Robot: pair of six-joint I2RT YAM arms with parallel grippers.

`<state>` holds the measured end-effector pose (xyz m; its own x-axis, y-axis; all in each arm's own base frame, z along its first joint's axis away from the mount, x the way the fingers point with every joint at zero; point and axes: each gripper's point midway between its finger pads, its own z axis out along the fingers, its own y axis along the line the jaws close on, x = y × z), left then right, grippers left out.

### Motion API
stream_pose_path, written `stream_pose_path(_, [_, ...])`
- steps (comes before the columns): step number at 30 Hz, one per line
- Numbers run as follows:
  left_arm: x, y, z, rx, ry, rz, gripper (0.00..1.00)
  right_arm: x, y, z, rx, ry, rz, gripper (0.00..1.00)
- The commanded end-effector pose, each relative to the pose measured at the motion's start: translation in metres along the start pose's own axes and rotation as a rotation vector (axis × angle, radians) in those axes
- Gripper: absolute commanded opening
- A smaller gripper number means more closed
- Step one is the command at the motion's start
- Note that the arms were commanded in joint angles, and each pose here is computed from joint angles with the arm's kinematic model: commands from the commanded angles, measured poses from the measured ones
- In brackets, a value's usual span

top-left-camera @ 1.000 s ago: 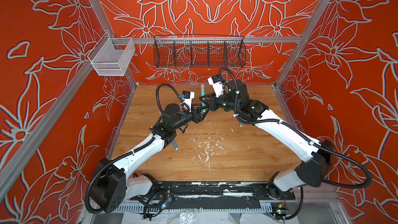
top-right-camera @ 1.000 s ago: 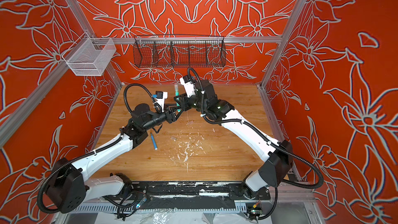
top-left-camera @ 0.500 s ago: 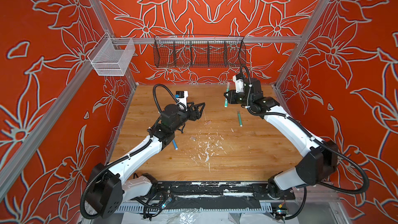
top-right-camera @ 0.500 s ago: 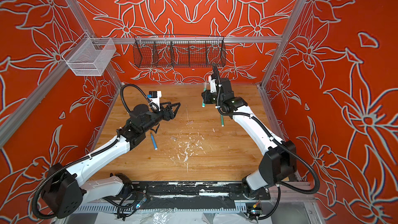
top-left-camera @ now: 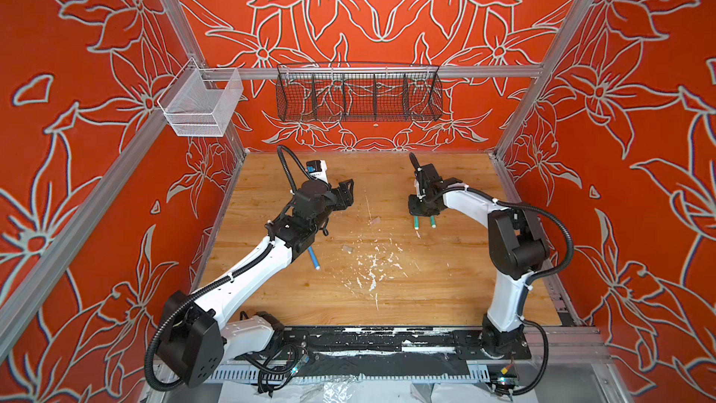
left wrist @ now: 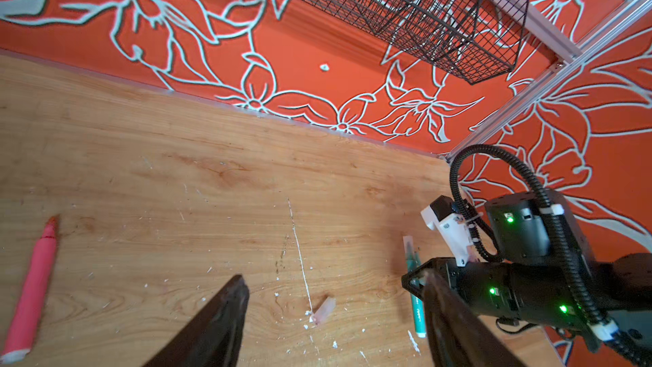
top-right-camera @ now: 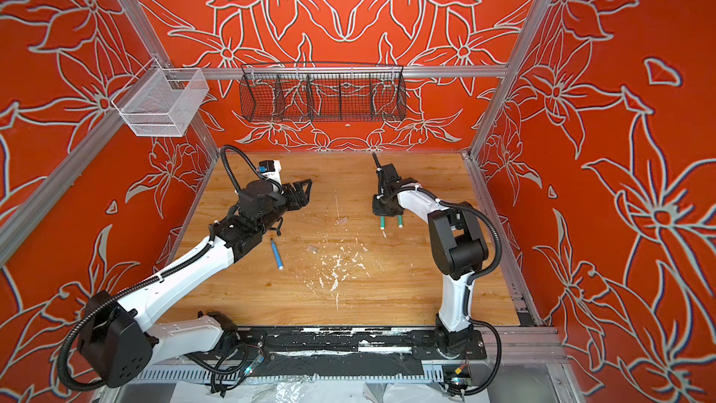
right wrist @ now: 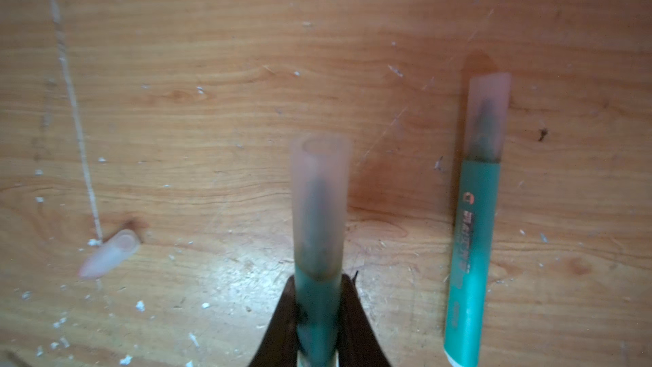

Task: Insert the pens into the pen caps
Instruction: 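Lower the capped green marker beside the other green marker and release it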

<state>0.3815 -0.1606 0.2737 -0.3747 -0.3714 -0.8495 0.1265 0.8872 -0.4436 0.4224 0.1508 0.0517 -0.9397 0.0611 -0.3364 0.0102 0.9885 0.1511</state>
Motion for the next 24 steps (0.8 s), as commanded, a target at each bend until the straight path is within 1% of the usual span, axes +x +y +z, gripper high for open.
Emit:
stream_pose_path(1, [-0.005,0.004,0.002,-0.02,-0.013,-0.018,0.76,-0.005,-0.015,0.005,0.086,0.011,-0.003,0.0])
stream_pose_path(6, [-0.002,0.002,0.004,-0.005,0.0,-0.024,0.76,-0.005,-0.023,0.015,0.132,0.013,0.004,0.0])
stream_pose_path(8, [-0.001,0.002,0.005,0.0,0.004,-0.028,0.76,-0.004,-0.024,0.019,0.143,0.021,0.01,0.03])
stream_pose_path(13, [-0.001,0.003,0.005,-0.006,0.004,-0.03,0.76,-0.003,-0.035,0.024,0.209,0.023,0.026,0.06])
stream_pose_path(17, [-0.001,0.004,0.006,-0.009,0.005,-0.028,0.76,-0.003,-0.037,0.028,0.224,0.024,0.032,0.13])
stream_pose_path(24, [-0.001,0.007,0.007,-0.018,0.006,-0.023,0.76,-0.001,-0.037,0.033,0.237,0.037,0.023,0.16])
